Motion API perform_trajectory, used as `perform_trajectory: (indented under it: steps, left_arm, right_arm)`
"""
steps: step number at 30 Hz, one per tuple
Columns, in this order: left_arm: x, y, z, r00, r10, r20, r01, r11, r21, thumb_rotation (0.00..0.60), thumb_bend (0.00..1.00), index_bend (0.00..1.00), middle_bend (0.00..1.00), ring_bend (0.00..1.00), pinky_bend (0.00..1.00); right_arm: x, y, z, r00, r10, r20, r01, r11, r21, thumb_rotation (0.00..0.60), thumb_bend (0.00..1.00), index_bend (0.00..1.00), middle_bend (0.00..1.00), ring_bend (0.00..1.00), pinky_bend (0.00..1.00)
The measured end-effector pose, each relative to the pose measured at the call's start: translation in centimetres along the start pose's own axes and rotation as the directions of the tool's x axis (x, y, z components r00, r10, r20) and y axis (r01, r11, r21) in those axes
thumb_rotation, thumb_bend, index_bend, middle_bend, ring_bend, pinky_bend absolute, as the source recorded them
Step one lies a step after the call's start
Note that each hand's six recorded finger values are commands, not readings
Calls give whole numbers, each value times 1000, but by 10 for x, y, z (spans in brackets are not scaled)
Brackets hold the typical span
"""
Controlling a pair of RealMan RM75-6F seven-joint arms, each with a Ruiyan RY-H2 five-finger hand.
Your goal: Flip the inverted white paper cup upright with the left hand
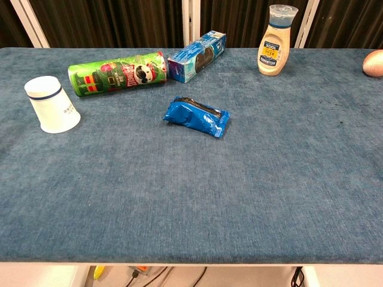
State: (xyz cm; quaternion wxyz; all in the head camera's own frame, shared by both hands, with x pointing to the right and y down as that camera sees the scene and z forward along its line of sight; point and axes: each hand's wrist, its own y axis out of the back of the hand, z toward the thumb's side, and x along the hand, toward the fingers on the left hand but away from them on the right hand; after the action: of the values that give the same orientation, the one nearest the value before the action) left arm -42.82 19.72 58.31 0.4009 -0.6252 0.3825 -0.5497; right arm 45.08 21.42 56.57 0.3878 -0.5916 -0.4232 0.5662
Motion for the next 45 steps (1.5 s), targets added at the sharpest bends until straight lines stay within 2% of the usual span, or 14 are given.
perform_trajectory:
  steps: [22,29,34,38,45]
  left_arm:
    - [2,0,2,1000,17,11,-17,1000,2,600,184,56,4,0,0]
    - [5,0,6,1000,9,25,-9,1000,-2,600,182,56,4,0,0]
    - [21,1,23,995,-2,100,0,1000,24,600,182,56,4,0,0]
    - [40,-1,46,983,-24,180,16,999,45,600,182,55,4,0,0]
    - [74,-18,94,946,-108,305,93,994,64,600,182,54,5,0,0]
  right_arm:
    - [-1,0,-3,1000,-4,-1,4,1000,-5,600,176,0,0,0,0]
    - [-1,-1,-3,1000,14,6,-14,1000,5,600,176,0,0,0,0]
    - [0,0,-4,1000,4,8,-4,1000,4,600,176,0,0,0,0]
    - [1,0,-4,1000,4,6,-4,1000,0,600,176,0,0,0,0]
    - [-1,2,-3,1000,1,-4,-1,1000,-11,600,176,0,0,0,0]
